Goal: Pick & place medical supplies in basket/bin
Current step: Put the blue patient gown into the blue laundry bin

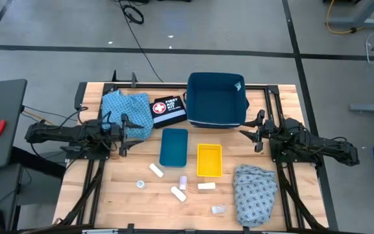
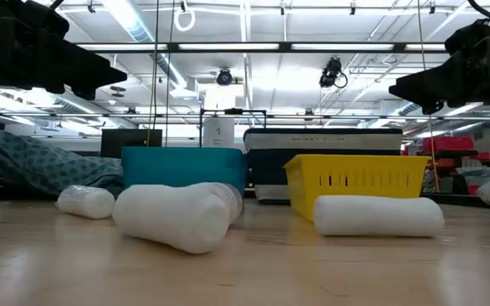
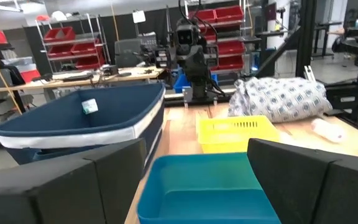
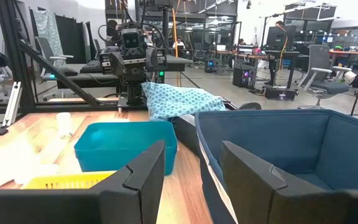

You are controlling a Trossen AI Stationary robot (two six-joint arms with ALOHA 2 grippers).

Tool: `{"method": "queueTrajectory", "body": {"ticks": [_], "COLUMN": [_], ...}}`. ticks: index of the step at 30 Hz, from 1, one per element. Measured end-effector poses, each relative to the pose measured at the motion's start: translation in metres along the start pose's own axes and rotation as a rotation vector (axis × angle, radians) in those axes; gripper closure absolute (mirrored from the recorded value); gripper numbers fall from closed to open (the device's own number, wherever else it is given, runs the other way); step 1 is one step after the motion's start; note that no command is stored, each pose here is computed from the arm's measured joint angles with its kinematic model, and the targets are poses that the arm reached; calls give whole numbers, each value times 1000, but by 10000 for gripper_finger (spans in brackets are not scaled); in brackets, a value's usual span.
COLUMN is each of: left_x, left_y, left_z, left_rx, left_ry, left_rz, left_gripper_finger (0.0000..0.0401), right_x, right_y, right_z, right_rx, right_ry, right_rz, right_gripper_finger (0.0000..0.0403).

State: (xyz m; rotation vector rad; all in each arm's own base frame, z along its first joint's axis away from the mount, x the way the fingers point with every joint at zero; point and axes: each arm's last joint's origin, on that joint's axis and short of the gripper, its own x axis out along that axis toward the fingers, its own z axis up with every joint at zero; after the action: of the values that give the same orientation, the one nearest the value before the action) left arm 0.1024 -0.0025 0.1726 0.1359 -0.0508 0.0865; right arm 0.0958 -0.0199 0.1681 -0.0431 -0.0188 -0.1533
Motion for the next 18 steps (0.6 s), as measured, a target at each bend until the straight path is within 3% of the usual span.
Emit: {"method": "queueTrajectory", "body": {"ticks": [18], "left_x": [0], "left_y": [1], "left_z": [4], "left_rx": [3], "left_ry": [-34], "left_rz": [19], "left_gripper_finger": [114], "right_x": [0], "right_y": [0], "right_z": [1], "right_rx": [-1], "right_ry": [-7], "right_rz": [0], "right_gripper_finger": [240]}}
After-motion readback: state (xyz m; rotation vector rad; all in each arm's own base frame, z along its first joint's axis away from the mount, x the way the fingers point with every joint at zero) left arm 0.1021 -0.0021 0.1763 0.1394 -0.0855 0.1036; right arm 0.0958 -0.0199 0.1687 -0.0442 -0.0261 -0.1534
